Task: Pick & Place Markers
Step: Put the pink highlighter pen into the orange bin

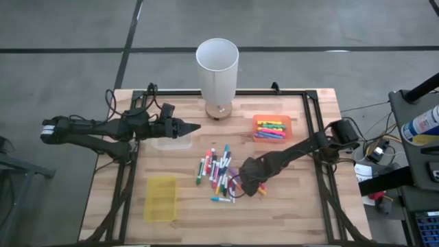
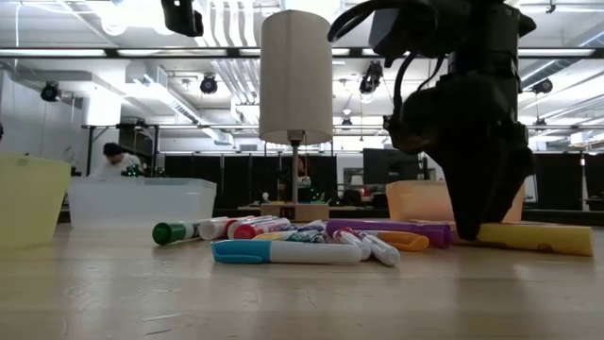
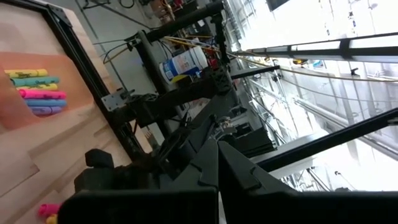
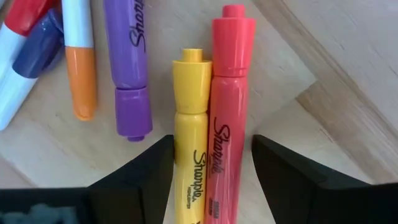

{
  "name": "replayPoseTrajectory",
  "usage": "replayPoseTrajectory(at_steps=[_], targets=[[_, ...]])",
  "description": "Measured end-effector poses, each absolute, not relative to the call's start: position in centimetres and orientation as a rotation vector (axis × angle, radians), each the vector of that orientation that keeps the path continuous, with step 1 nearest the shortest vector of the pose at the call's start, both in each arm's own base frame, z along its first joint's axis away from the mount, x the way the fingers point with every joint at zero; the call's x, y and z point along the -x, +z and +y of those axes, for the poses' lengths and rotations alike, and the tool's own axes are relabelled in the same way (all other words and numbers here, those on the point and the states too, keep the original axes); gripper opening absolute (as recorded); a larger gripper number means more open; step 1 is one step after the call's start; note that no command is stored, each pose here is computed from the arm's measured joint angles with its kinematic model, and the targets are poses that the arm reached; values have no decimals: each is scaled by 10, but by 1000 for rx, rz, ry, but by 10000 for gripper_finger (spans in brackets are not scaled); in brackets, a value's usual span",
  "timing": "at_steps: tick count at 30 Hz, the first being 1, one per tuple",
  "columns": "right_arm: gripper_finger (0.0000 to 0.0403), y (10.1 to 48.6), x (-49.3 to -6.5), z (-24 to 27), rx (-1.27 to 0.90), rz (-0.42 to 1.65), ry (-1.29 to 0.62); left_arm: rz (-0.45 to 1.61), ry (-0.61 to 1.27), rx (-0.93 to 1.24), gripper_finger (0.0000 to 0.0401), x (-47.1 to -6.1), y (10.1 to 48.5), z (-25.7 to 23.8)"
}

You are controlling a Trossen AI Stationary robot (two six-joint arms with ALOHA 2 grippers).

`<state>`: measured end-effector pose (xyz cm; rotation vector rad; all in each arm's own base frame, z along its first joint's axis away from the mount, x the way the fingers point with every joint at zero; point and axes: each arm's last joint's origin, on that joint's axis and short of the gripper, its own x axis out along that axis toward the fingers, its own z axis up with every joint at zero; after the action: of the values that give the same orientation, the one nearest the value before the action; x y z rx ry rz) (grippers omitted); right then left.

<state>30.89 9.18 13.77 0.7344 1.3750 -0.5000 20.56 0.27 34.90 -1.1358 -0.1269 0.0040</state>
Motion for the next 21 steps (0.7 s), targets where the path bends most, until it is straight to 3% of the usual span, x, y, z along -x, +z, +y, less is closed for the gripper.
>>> replayPoseTrajectory(at_steps=[21], targets=[[205,160,-311,91,-659,1388,-495,-112,-17,1135,0,-206,349,2]])
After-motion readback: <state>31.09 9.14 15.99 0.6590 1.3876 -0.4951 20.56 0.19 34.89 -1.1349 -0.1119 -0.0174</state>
